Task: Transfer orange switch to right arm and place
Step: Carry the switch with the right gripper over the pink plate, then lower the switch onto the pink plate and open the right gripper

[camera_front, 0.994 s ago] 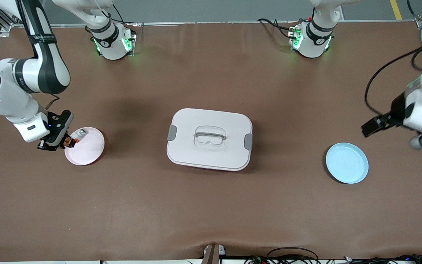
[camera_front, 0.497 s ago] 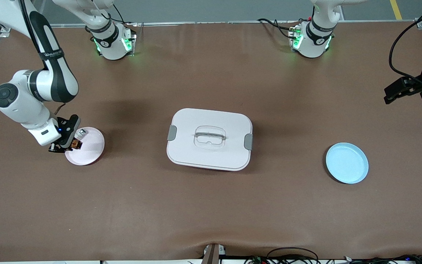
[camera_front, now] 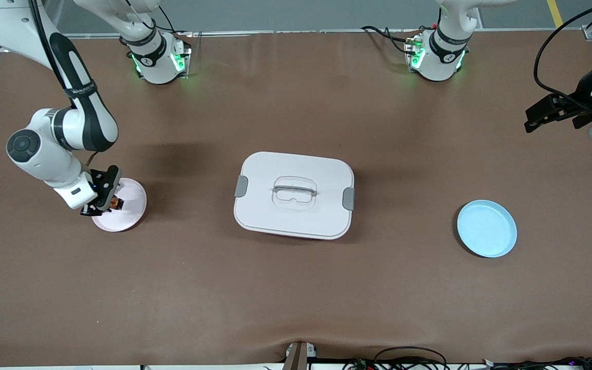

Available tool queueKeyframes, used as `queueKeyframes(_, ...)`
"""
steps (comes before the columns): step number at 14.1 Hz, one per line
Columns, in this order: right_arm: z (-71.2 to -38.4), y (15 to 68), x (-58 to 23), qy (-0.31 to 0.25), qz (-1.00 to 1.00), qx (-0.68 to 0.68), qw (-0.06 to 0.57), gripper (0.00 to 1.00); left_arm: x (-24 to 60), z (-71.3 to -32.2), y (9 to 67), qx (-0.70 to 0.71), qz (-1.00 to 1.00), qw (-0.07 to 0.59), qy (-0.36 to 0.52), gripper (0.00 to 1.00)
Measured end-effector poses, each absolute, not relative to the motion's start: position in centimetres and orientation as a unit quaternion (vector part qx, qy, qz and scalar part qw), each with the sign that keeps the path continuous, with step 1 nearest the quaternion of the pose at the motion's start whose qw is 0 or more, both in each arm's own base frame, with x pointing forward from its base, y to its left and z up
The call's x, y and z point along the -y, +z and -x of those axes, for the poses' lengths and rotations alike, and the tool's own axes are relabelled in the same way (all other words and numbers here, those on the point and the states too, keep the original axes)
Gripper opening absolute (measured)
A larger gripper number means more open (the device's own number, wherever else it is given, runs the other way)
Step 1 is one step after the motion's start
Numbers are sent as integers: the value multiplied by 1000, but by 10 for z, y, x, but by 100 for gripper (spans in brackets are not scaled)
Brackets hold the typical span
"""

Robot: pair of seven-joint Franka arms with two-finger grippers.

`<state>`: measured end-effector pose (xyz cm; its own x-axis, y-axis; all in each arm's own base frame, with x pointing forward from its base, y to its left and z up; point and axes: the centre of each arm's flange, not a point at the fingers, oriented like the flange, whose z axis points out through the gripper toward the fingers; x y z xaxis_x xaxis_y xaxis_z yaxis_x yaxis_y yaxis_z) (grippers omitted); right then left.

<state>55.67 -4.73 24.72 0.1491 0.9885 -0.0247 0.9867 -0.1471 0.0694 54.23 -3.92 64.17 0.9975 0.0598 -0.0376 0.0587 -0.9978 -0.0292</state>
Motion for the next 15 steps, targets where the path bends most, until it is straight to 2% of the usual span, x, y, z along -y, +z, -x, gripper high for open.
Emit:
queueKeyframes(8, -551, 200, 42, 8, -754, -656, 25, 43, 39, -545, 643, 30, 999, 13, 7, 100)
queueKeyframes(15, -550, 194, 42, 6, -754, -656, 23, 43, 38, -549, 644, 31, 999, 11, -9, 100)
